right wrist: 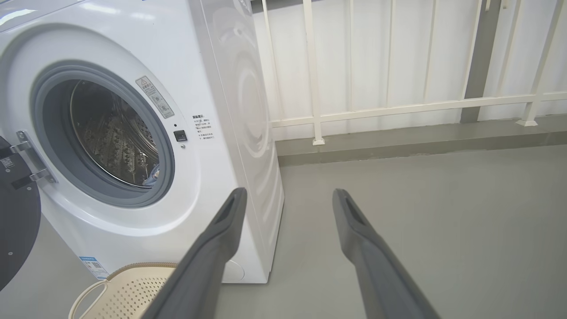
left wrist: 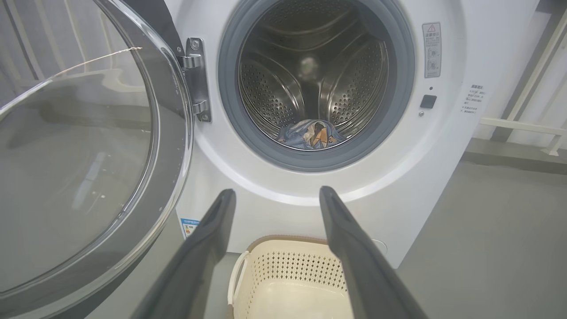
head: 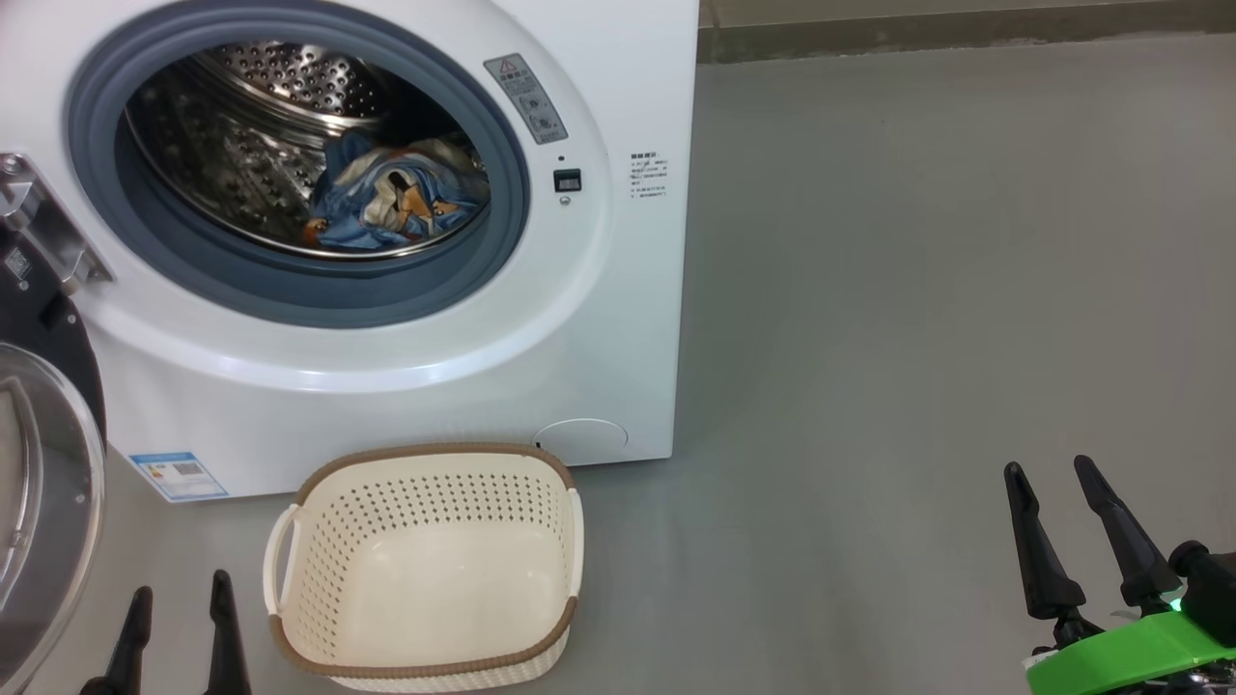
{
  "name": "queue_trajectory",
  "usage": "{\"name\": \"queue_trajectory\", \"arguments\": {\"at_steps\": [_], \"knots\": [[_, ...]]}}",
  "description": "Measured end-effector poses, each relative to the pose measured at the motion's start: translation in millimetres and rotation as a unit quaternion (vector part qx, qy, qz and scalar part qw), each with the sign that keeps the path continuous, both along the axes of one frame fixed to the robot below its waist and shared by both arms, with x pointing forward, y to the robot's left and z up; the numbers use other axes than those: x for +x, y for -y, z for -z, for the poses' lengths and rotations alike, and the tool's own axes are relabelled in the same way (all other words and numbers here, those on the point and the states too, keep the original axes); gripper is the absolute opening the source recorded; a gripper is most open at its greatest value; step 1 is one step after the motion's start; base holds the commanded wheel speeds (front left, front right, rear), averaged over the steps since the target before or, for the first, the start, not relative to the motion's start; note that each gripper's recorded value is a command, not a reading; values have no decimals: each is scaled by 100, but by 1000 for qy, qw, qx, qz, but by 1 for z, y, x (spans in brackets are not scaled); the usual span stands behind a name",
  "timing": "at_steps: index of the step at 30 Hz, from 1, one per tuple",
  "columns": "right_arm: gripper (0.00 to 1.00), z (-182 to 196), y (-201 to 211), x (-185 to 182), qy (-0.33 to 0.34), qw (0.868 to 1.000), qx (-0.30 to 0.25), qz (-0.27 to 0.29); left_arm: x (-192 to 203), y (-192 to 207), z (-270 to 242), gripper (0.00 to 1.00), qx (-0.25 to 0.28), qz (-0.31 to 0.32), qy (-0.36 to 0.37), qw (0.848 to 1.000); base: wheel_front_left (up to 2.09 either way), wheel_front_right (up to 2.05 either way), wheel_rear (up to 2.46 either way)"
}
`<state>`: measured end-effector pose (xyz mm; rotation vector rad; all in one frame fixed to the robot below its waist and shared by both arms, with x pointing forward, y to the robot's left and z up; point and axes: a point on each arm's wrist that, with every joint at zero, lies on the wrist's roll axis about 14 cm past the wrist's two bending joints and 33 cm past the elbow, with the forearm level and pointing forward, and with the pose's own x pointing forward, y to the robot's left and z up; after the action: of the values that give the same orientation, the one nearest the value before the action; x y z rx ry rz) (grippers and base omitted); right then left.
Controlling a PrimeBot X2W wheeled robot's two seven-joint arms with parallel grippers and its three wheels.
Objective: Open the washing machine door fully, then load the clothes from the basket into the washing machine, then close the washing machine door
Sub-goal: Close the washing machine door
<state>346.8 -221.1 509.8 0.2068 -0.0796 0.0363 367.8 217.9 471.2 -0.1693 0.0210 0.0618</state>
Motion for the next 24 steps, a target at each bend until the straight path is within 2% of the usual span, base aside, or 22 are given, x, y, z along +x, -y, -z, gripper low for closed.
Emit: {"name": "queue_trajectory", "arguments": {"at_steps": [13, 24], "knots": [[100, -2, -20, 12, 4, 999, -2, -32, -11, -14, -4, 100, 1, -22, 7, 1000, 0, 0, 0], [100, 5, -81, 30, -7, 992, -5, -128, -54, -59, 7, 100, -23, -108, -6, 994, 0, 0, 0]]}}
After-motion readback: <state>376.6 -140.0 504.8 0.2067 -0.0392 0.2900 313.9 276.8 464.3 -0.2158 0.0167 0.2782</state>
